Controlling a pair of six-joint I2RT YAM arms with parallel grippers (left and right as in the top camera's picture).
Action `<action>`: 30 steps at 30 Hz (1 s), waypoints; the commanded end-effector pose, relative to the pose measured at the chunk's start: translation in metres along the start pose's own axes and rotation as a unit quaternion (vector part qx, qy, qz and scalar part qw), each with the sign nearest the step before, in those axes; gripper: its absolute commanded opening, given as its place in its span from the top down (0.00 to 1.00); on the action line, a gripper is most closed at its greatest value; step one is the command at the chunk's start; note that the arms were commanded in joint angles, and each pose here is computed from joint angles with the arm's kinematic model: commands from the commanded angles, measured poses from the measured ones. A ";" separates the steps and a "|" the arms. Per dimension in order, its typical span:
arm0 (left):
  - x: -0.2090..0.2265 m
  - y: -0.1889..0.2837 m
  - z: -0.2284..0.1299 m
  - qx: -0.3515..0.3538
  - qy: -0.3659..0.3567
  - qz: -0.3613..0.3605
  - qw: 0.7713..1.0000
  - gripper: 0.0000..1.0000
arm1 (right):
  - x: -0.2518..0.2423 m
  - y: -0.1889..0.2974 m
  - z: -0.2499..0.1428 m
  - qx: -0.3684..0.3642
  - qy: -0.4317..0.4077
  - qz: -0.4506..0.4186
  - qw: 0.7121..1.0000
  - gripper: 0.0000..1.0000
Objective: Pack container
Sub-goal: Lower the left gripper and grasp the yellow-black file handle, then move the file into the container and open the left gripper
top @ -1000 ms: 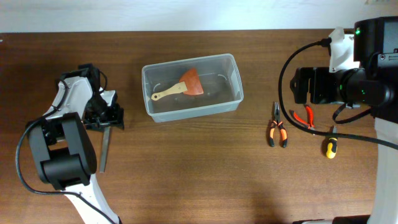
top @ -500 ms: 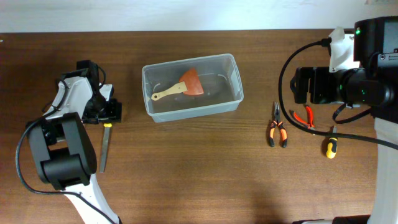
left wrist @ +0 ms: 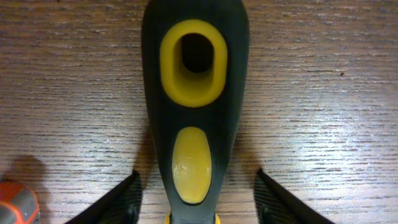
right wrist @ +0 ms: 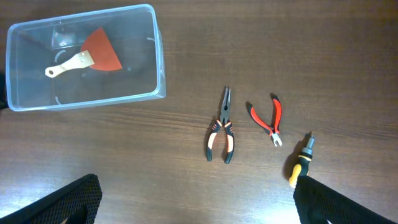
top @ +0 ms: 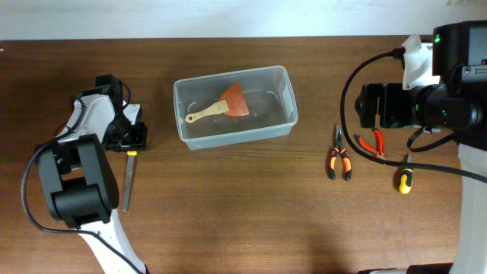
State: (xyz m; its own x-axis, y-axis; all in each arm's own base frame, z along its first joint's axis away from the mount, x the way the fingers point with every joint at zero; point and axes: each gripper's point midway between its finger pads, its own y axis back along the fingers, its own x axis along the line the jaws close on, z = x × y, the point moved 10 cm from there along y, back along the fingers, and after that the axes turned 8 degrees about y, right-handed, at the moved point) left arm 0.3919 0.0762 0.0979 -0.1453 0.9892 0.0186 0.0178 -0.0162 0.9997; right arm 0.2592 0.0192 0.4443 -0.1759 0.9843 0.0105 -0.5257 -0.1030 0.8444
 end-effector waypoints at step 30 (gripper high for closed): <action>-0.022 0.150 -0.008 -0.096 -0.078 0.009 0.992 0.98 | -0.001 -0.001 0.000 0.003 0.002 -0.004 1.000 0.01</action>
State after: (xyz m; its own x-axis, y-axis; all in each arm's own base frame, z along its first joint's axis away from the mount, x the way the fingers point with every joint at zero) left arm 0.3918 0.0681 0.1786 -0.0906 0.9956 0.0225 0.0208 -0.0207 0.9996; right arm 0.2594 0.0192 0.4442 -0.1763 0.9843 0.0104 -0.5253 -0.1030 0.8446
